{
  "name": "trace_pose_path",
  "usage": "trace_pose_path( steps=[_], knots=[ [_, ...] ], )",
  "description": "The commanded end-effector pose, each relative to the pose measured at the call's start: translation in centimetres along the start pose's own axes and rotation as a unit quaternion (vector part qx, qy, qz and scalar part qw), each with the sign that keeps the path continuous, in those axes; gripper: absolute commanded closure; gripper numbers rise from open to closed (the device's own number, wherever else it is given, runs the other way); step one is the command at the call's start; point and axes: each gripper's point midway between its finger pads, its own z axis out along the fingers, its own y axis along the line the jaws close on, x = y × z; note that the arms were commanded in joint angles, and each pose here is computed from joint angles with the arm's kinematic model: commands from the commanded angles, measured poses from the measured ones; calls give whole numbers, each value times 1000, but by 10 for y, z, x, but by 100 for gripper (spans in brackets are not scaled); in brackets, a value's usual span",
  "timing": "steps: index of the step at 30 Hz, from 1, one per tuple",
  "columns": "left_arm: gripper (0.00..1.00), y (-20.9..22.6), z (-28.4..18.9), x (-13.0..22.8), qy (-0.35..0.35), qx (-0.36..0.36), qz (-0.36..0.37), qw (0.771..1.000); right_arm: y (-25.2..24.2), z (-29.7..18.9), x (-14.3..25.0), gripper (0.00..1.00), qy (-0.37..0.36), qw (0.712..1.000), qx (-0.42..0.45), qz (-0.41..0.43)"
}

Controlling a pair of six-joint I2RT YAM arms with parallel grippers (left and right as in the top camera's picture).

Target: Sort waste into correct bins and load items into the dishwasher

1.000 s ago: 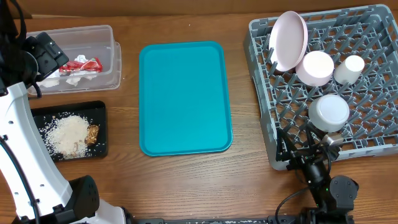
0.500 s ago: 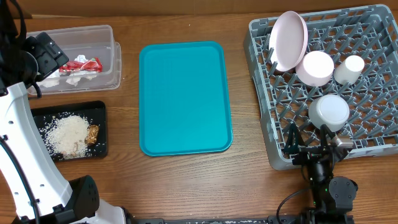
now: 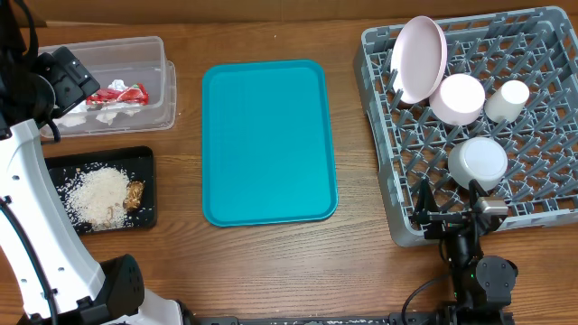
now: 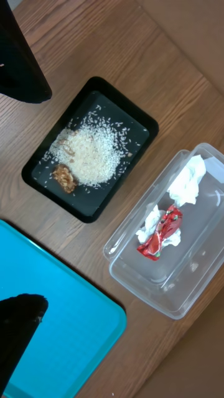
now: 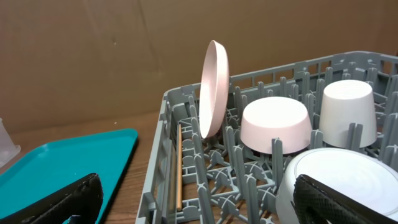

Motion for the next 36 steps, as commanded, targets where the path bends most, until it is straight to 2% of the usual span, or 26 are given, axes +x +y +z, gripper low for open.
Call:
trace_pose_path(
  steps=[1,32,36],
  knots=[
    [0,-1,2,1,2,-4,-2,1000,-1,0,1,0,-4,1000,2,-6],
    [0,-1,4,1,4,-5,-1,1000,-1,0,1,0,-4,1000,3,-6],
    [0,-2,-8,4,-6,3,2,1000,-1,0,1,0,-4,1000,3,-6]
  ],
)
